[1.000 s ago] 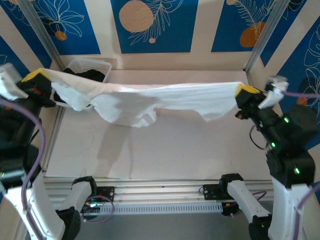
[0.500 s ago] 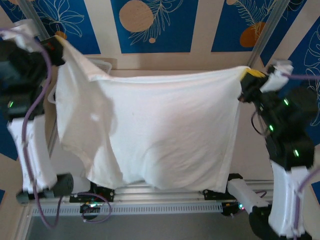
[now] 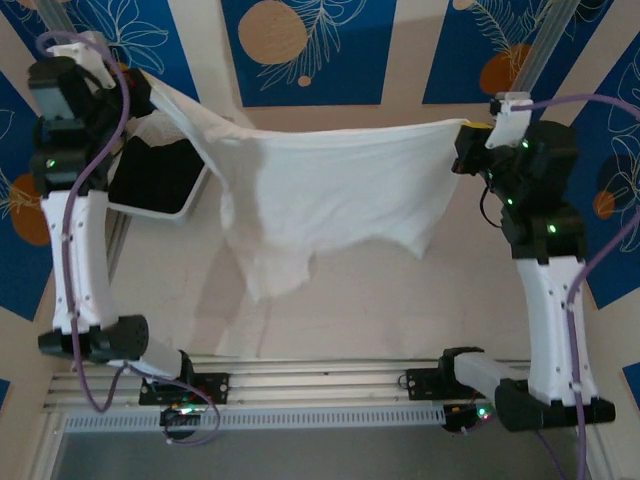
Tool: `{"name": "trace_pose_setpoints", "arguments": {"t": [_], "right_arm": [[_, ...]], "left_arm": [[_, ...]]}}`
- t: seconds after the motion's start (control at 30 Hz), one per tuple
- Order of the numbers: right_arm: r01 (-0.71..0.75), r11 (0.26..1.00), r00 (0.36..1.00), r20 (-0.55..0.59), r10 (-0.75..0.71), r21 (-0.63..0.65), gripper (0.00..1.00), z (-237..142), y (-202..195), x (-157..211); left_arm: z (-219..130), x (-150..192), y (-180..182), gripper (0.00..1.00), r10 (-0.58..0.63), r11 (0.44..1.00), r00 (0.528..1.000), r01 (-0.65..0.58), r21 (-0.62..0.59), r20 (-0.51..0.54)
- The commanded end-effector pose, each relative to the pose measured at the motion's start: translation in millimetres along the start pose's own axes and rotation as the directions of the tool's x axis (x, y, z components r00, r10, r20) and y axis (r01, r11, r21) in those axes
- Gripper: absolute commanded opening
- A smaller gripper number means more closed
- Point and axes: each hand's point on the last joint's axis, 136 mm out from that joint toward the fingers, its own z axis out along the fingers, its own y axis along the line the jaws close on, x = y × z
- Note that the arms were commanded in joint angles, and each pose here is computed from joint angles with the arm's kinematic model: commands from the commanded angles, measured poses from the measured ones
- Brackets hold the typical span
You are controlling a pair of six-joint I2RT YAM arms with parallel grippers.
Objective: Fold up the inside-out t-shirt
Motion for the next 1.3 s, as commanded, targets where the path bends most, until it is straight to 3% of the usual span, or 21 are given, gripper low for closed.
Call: {"name": "trace_pose_setpoints", "arguments": {"t": [0.0, 0.3, 0.37, 0.47, 0.57, 0.73, 0.93, 1.07, 1.17, 1.27], "right_arm": [[0.033, 0.999, 0.989, 0.146, -0.030, -0.012, 0.00, -56, 11, -33], [0.052, 0.999, 0.943, 0.328, -0.053, 0.012, 0.00, -153, 24, -65], [0.058, 0.998, 0.936, 0.347, -0.063, 0.024, 0.00, -161, 24, -72], [0.070, 0.996, 0.926, 0.368, -0.085, 0.054, 0.00, -163, 20, -81], [0.082, 0.993, 0.931, 0.349, -0.105, 0.080, 0.00, -144, 15, -85], [0.096, 0.991, 0.960, 0.254, -0.116, 0.091, 0.00, -71, 1, -73], [0.103, 0.990, 0.991, 0.079, -0.111, 0.097, 0.00, 60, -26, -16], [0.052, 0.995, 0.997, -0.063, -0.047, 0.084, 0.01, 170, -48, 54], [-0.012, 0.995, 0.975, -0.220, 0.034, 0.101, 0.08, 255, -68, 117], [-0.027, 0.986, 0.914, -0.396, 0.092, 0.167, 0.26, 300, -87, 170]], "left_arm": [[-75, -47, -34, 0.00, 0.037, 0.996, 0.979, -0.052, 0.070, 0.198], [-196, -84, -74, 0.00, 0.054, 0.982, 0.895, -0.127, 0.137, 0.443], [-209, -94, -79, 0.00, 0.059, 0.980, 0.876, -0.142, 0.139, 0.479], [-201, -103, -76, 0.00, 0.076, 0.983, 0.868, -0.148, 0.111, 0.491], [-156, -101, -67, 0.00, 0.081, 0.985, 0.897, -0.138, 0.102, 0.434], [-35, -66, -43, 0.00, 0.092, 0.989, 0.960, -0.118, 0.085, 0.266], [117, 18, -17, 0.00, 0.153, 0.987, 0.986, -0.156, 0.045, 0.062], [221, 99, 5, 0.00, 0.139, 0.990, 0.987, -0.136, 0.043, -0.079], [288, 156, 18, 0.19, 0.136, 0.990, 0.978, -0.131, 0.046, -0.157], [319, 191, 36, 0.50, 0.099, 0.995, 0.977, -0.098, 0.015, -0.190]]}}
